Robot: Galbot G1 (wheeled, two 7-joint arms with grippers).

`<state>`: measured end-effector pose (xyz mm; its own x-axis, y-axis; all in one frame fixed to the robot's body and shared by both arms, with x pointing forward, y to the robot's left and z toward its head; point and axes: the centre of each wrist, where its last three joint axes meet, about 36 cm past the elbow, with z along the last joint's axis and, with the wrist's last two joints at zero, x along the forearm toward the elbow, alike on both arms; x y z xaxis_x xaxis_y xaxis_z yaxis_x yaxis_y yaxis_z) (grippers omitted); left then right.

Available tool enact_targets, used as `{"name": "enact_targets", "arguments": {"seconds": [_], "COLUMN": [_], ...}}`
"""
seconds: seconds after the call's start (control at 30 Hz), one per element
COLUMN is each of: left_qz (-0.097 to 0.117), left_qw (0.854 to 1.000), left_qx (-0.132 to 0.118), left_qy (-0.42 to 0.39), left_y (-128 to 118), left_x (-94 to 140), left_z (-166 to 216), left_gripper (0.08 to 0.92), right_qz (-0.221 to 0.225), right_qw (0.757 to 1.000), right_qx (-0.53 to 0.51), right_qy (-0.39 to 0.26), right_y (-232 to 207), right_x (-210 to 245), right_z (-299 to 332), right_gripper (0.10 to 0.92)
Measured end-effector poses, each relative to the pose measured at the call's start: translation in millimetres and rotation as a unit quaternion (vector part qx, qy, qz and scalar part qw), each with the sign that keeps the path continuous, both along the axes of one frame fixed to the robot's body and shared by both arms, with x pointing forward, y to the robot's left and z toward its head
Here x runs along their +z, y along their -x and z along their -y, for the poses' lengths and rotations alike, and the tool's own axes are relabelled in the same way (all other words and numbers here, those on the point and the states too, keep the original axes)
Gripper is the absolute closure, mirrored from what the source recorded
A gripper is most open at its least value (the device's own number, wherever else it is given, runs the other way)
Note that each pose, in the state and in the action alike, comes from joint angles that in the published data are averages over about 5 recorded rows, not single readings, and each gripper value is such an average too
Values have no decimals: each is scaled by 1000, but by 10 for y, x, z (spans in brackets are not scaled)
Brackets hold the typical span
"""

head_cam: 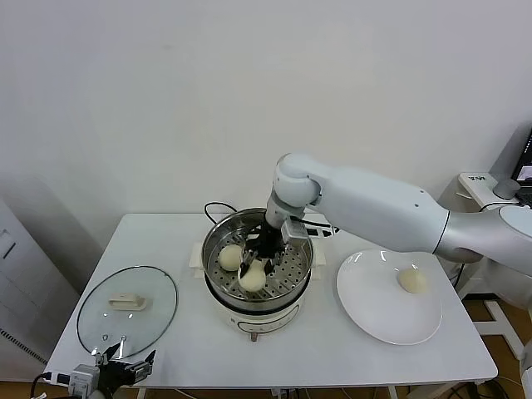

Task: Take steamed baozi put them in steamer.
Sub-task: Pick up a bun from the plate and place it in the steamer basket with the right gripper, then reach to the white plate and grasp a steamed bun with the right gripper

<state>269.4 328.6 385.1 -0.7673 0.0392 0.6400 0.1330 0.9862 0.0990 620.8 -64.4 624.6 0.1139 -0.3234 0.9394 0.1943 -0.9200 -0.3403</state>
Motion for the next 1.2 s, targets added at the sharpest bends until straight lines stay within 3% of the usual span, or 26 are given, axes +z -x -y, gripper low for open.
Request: {"name": "enact_targets", "arguments": {"seconds": [0.23, 0.53, 0.63, 1.0, 1.2], "left_qz": [-1, -1, -1, 4, 5], "left_qw": [1000, 1000, 1000, 1000, 1000], "left_qx": [-1, 0, 0, -2, -2], "left_qy": [2, 2, 2, 1, 0], "left_y": [6, 18, 18, 10, 18], "left_x": [-8, -12, -9, 30, 44], "left_z": [12, 8, 7, 12, 5], "left_gripper": [177, 177, 177, 177, 177], "right_qz": [0, 8, 14, 33, 27], "right_qw": [1000, 1000, 1000, 994, 977], "right_qx": [7, 4, -3, -105, -212], "right_qy": [9, 19, 18, 11, 13], "right_y": [62, 57, 6, -497, -772], "right_x": [-109, -108, -25, 570, 856], "right_z": [-7, 35, 66, 699, 1312], "right_gripper": [498, 257, 210, 200, 200]}}
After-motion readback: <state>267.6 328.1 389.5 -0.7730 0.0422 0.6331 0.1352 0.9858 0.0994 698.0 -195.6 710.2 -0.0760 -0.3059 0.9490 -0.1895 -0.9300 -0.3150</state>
